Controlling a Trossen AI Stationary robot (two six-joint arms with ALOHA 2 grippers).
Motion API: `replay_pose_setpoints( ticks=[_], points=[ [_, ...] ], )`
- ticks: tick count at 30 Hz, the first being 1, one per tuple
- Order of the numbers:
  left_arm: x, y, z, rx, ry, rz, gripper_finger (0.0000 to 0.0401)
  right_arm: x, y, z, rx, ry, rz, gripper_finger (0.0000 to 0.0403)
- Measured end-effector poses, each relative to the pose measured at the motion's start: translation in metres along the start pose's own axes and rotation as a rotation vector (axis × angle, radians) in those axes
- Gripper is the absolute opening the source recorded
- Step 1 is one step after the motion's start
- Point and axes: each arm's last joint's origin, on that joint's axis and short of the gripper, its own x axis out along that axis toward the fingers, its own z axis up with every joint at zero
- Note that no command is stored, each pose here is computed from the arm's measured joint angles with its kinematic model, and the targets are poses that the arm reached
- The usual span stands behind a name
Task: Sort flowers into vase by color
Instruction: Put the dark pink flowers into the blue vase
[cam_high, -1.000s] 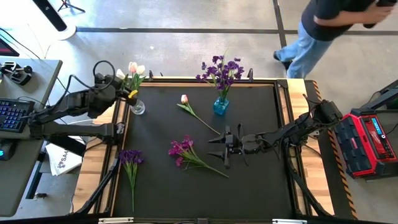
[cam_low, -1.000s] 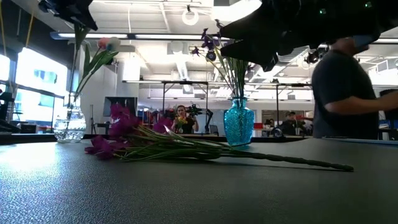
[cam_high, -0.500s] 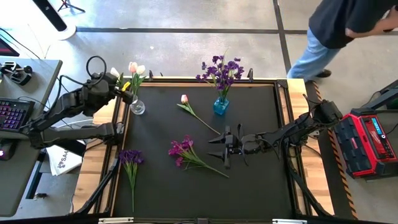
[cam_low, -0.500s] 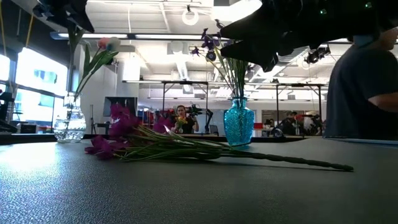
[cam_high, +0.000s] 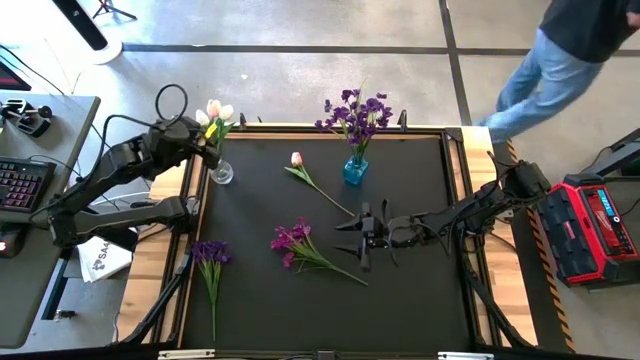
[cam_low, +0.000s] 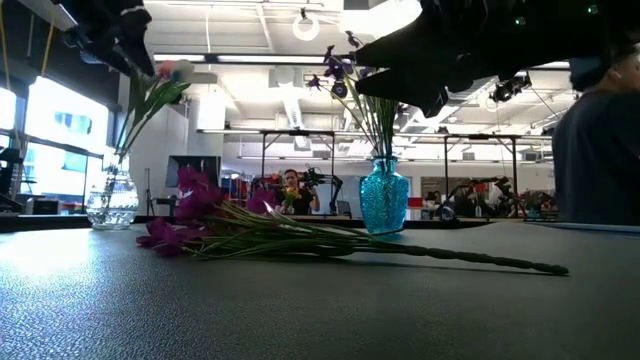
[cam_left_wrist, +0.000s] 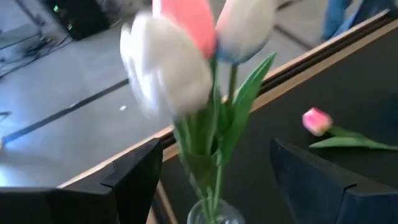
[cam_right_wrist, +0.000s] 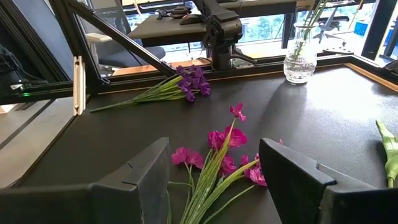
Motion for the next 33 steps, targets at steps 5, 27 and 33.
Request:
replay_pose_setpoints(
  ticks=[5,27,33],
  points=[
    [0.007,0.004,-0.001,0.030,0.095,0.049,0.0285,0.000,0.000,0.000,-0.001,0.002,0.000,0.0220],
    [-0.060,0.022,0.015,-0.081,0.025,-0.309,0.0285,0.005,0.010,0.030,-0.062,0.456,-0.140,0.0220],
    [-0.067,0.021,-0.004,-0.129,-0.016,-0.492,0.0285,0.005,0.012,0.040,-0.064,0.502,-0.149,0.0220]
  ],
)
